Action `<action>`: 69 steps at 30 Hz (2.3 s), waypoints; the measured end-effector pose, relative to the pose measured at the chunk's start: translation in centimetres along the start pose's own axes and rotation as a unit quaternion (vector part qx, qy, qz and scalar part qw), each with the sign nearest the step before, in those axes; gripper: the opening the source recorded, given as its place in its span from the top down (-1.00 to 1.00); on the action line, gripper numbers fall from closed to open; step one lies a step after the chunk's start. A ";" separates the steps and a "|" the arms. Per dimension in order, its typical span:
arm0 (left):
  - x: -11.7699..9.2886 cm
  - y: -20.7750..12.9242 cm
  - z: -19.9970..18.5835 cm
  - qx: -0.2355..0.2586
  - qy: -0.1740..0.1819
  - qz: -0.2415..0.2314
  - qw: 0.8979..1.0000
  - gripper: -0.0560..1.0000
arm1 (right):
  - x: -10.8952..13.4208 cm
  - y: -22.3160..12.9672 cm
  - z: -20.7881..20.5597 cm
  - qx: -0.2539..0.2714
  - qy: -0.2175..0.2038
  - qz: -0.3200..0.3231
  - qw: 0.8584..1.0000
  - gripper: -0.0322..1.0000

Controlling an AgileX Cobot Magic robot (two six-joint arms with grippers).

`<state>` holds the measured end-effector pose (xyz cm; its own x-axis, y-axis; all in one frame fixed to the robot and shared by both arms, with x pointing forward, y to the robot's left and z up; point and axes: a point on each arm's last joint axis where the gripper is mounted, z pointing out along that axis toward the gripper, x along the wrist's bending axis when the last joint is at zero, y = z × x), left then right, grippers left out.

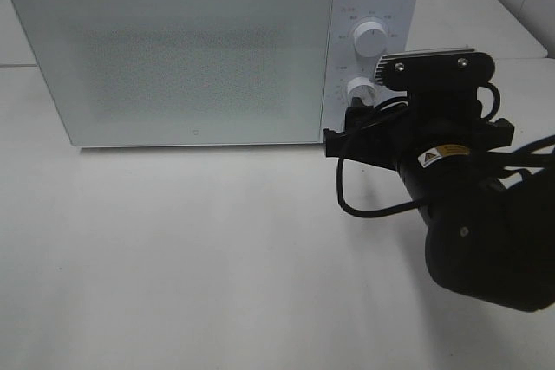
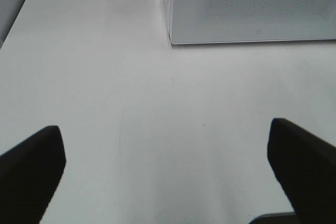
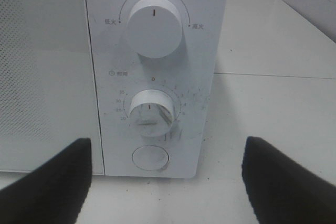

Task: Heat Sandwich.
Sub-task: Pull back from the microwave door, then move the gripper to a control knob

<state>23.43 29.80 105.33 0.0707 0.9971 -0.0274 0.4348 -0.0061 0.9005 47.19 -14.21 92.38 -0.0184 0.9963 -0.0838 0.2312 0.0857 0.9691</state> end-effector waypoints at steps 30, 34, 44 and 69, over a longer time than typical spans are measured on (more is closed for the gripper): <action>0.0 0.0 0.0 0.000 0.000 0.000 1.000 -0.98 | 1.4 -1.7 9.3 0.016 -0.003 0.007 1.000 -0.54; 0.0 0.0 0.0 0.000 0.000 0.000 1.000 -0.98 | 1.4 -1.6 9.4 0.016 -0.003 0.010 1.000 -0.54; 0.0 0.0 0.0 0.000 0.000 0.000 1.000 -0.98 | 1.4 -1.7 9.4 0.020 -0.002 0.011 1.000 -0.51; 0.0 0.0 0.0 0.000 0.000 0.000 1.000 -0.98 | 1.5 -1.7 9.2 0.017 -0.006 0.014 1.000 0.09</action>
<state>23.43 29.80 105.33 0.0707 0.9971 -0.0274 0.4348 -0.0061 0.9005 55.76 -12.86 88.51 0.0009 0.9982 -0.0607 0.2644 0.0583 0.9627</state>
